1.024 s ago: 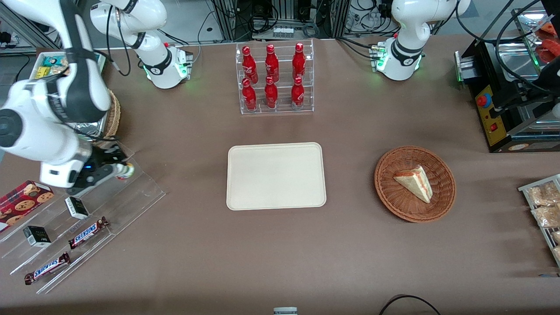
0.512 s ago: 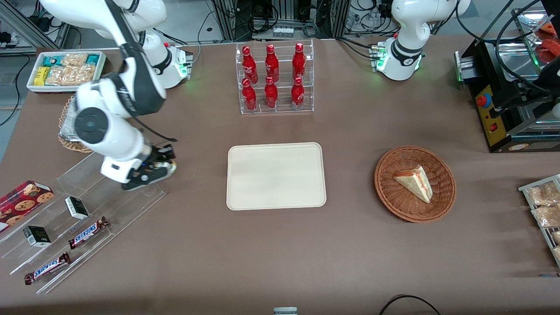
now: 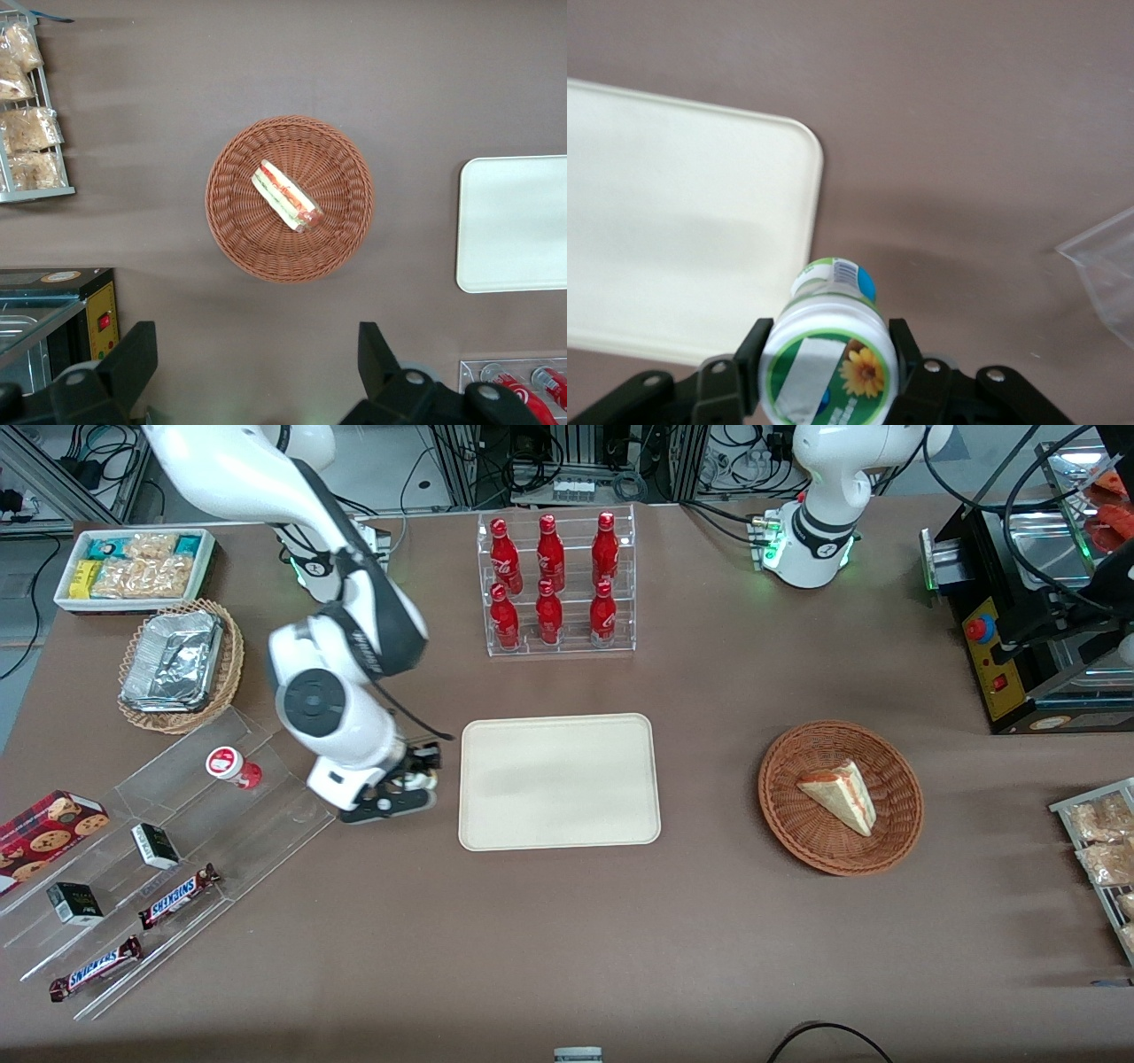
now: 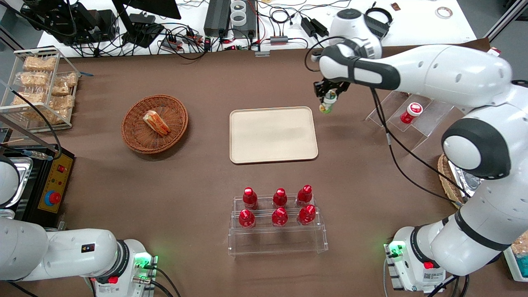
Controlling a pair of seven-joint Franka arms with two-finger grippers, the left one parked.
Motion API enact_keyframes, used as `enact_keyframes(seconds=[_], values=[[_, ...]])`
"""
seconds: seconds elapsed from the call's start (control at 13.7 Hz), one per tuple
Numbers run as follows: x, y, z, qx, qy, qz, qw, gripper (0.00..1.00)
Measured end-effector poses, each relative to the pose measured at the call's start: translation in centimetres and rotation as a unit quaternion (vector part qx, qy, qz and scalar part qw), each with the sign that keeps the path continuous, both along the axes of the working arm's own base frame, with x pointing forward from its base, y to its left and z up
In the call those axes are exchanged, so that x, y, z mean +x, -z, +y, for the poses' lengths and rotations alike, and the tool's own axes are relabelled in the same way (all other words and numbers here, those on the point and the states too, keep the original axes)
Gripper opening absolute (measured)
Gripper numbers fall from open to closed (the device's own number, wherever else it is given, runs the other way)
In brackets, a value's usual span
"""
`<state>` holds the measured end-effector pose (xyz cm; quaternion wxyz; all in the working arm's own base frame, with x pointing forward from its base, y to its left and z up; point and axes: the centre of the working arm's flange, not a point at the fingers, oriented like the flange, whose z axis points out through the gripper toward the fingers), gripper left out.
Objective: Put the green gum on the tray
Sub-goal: 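Lift the gum tub and carry it over the cream tray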
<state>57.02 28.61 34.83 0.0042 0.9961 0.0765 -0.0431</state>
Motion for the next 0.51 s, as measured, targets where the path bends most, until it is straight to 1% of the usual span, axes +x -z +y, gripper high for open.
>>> enact_keyframes(seconds=[0.07, 0.22, 0.51], values=[[-0.2, 1.0, 1.8, -0.001, 0.011, -0.005, 0.9999, 0.58], [-0.6, 2.6, 4.9, -0.006, 0.031, -0.007, 0.9995, 0.58], [-1.4, 4.7, 10.0, -0.009, 0.065, -0.017, 0.9977, 0.58]])
